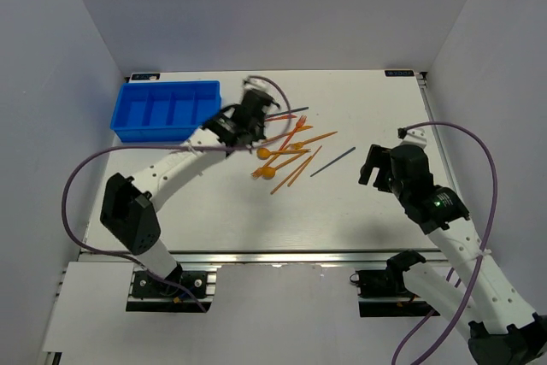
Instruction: Sort the eating utensils into containers
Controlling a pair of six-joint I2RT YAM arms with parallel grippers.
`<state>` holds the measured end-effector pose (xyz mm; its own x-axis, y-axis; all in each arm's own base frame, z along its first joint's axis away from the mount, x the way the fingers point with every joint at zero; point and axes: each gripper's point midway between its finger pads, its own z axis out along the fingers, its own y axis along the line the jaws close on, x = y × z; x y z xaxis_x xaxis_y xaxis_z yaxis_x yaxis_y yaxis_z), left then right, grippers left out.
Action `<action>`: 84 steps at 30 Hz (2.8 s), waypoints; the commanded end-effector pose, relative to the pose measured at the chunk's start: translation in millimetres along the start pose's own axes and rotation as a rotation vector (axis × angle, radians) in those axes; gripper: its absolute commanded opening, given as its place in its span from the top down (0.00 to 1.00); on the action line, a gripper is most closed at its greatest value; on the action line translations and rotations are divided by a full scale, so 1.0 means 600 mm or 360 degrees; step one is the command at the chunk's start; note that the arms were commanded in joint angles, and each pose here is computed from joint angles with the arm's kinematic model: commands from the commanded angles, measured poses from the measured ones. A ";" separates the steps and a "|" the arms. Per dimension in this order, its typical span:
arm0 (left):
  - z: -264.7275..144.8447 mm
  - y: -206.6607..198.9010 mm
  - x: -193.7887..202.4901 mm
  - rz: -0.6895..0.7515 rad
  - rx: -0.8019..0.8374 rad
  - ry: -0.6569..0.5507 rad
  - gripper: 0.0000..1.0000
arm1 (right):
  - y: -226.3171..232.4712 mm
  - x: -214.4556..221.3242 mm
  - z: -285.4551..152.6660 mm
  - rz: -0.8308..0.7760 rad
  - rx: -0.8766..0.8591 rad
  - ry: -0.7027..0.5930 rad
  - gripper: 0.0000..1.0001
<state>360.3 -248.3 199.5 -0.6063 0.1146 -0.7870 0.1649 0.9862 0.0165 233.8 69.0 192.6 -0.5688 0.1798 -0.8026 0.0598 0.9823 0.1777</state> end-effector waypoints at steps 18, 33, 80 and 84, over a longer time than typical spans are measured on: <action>0.268 0.359 -0.148 -0.0461 -0.0380 0.0057 1.00 | 0.052 -0.017 0.043 -0.0044 -0.0179 -0.0002 0.11; 0.306 0.356 -0.068 -0.0642 -0.0358 0.0153 1.00 | 0.057 0.000 0.056 -0.0058 -0.0194 0.0056 0.11; -0.108 0.240 -0.038 -0.0473 0.0247 -0.0285 0.02 | 0.014 0.124 0.411 0.0375 0.0707 0.0559 0.75; -0.102 0.224 -0.030 -0.0487 0.0285 -0.0229 0.02 | 0.004 0.127 0.394 0.0363 0.0733 0.0578 1.00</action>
<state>348.1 -98.8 241.4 -0.5503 -0.2082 -0.8086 0.0888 0.9483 -0.3047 414.0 105.7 18.1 -0.6843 0.4358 -0.5847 0.5021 0.8630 0.0556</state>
